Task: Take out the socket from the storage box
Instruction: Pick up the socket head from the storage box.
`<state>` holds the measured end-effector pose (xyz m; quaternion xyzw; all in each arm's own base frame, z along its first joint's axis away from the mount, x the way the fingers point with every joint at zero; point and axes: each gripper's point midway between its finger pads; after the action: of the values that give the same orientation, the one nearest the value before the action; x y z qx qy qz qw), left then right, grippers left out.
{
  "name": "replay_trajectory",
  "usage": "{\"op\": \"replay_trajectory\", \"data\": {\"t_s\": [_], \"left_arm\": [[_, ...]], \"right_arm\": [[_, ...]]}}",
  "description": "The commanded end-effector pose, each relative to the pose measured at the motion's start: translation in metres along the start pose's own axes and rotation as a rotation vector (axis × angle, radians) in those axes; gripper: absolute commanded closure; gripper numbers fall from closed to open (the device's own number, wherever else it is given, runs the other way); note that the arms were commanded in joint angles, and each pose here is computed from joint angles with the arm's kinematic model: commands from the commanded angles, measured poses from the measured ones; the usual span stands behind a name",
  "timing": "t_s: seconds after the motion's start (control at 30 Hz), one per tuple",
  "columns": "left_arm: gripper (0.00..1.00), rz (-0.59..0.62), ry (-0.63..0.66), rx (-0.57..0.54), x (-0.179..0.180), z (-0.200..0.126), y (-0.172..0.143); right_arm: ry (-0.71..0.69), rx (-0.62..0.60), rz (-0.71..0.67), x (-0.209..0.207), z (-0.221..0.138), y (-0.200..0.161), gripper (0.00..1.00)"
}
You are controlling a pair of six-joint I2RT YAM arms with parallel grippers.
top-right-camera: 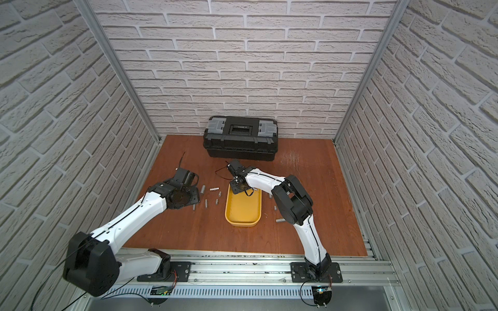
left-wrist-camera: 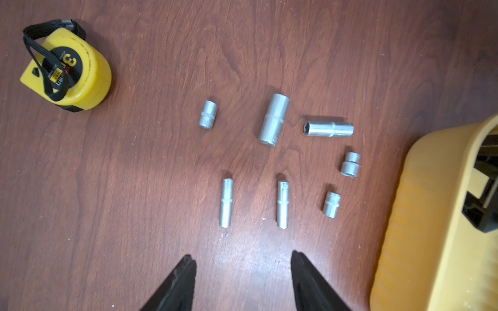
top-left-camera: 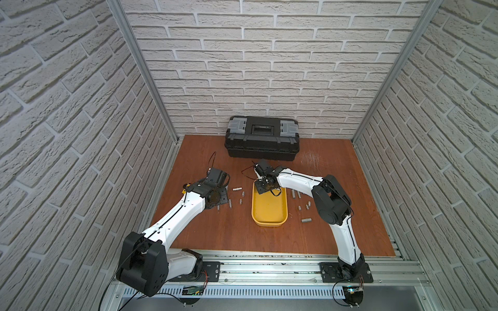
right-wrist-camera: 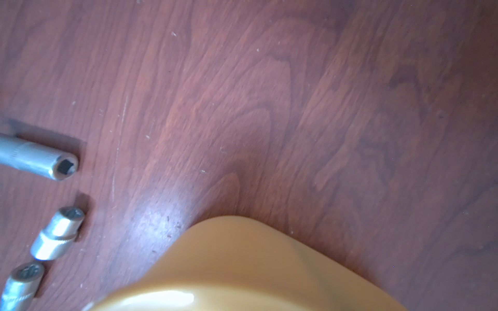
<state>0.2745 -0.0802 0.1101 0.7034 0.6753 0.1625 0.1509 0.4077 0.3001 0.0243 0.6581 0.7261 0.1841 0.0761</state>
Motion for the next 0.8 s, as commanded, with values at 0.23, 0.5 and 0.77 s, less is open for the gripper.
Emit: {"op": "replay_trajectory", "data": {"t_s": [0.23,0.5,0.77], "left_arm": [[0.4,-0.016,-0.01,-0.027,0.002,-0.007,0.004],[0.4,0.003,-0.039,-0.049,-0.006,-0.014,0.016],[0.39,0.035,-0.062,-0.058,-0.018,-0.015,0.028]], "right_arm": [[-0.003,0.005,0.008,-0.002,-0.005,-0.008,0.65],[0.018,-0.077,0.019,-0.011,-0.061,-0.002,0.66],[-0.004,-0.162,0.078,-0.052,-0.124,-0.007,0.67]]}}
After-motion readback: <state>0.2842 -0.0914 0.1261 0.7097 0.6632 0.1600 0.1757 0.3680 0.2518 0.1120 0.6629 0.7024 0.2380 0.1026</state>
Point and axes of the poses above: each gripper's point midway between its finger pads, its own z axis out along the fingers, its own x axis along the line the jaws close on, y = z × x, and after that the axes turned 15 degrees about z, right-handed
